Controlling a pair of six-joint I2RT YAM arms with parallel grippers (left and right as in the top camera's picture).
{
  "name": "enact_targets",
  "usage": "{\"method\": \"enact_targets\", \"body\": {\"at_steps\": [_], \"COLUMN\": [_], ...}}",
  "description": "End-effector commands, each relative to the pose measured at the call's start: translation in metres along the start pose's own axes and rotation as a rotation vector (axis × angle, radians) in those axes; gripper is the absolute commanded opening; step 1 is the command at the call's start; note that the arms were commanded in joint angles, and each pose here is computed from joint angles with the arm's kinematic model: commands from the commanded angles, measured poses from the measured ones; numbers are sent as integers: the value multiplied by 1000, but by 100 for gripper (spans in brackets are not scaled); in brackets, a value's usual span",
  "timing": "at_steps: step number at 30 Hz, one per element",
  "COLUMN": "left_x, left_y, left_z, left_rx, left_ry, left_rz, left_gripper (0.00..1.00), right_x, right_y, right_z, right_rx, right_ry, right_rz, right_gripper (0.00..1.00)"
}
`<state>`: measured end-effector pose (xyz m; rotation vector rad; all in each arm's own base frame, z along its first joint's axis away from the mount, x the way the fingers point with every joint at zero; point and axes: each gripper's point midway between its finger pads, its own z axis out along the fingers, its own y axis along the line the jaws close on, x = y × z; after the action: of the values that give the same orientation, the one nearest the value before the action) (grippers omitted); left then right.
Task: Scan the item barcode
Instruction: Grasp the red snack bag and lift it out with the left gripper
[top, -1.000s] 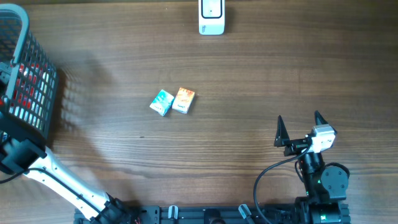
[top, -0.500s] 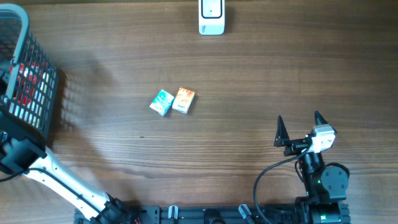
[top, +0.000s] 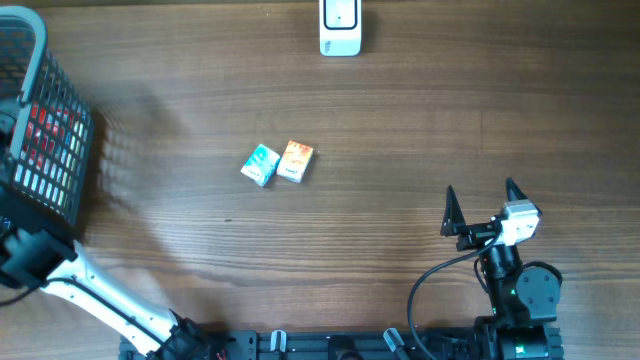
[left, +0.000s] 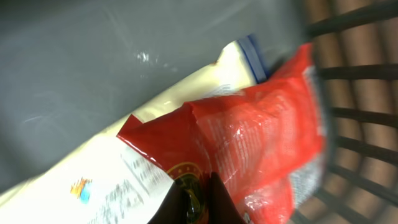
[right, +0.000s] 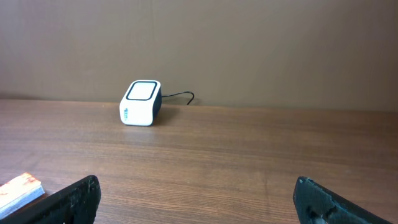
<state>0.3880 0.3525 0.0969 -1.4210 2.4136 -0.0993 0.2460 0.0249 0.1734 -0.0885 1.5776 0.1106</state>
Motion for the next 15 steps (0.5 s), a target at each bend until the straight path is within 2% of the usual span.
{"method": "enact_targets", "body": {"at_steps": [1, 7, 13, 15], "left_x": [-19, -19, -3, 9], "left_y": [-16, -29, -38, -49], "left_z": [-94, -171, -253, -281], "left_rx": [51, 103, 159, 225], "left_ry": [-184, -321, -456, -485], "left_rz": [-34, -44, -20, 2], "left_gripper": [4, 4, 4, 4], "right_x": [-2, -2, -2, -2], "right_y": [-2, -2, -2, -2], "right_z": [0, 0, 0, 0], "right_rx": [10, 10, 10, 10], "right_ry": [-9, -9, -9, -9], "right_rz": [12, 12, 12, 12], "right_gripper": [100, 100, 100, 100]}}
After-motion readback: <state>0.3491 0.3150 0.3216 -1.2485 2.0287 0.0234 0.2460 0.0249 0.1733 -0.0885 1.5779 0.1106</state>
